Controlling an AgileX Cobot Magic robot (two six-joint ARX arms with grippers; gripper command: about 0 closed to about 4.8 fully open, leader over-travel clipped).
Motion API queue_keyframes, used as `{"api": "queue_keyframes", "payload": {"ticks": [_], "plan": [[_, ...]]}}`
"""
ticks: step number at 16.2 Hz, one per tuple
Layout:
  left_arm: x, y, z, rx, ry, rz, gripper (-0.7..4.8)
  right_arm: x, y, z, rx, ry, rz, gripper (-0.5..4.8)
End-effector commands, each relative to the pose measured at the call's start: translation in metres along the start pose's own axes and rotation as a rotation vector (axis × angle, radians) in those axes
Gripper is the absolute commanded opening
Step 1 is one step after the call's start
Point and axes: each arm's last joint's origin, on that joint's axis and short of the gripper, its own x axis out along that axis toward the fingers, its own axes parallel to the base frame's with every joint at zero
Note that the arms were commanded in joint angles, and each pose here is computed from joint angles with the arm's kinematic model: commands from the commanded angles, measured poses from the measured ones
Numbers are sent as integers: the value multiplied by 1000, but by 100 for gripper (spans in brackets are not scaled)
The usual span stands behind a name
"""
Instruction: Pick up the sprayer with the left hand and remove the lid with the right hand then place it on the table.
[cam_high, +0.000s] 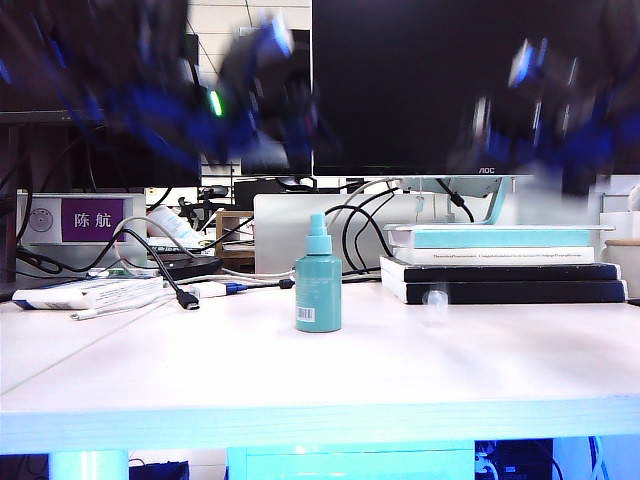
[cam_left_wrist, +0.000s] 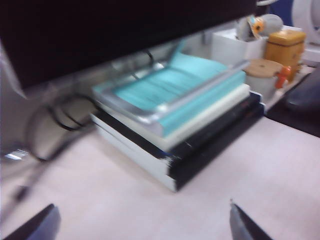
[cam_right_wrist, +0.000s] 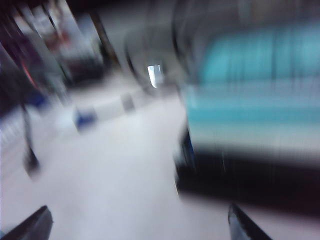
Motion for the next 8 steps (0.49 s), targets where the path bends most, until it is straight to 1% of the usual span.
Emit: {"api": "queue_keyframes", "payload": {"ticks": [1,3,5,7,8], "plan": [[-34,-1,47,83,-23,70,479,-34,22,44,-34,-114,-20,479],[-58,-3,72,99,-42,125,479,-53,32,57,-39,-124,-28,479],[-90,-6,95,134,-30,187,479,-78,44,68,-59,-109,-52,479],[-140,-12,123,167,-37,299,479,-112,59,86,-116,-188,-83,479],[-165,-15,133,194,-59,360,479,-127,66,92,-151,-230,-105,479]]}}
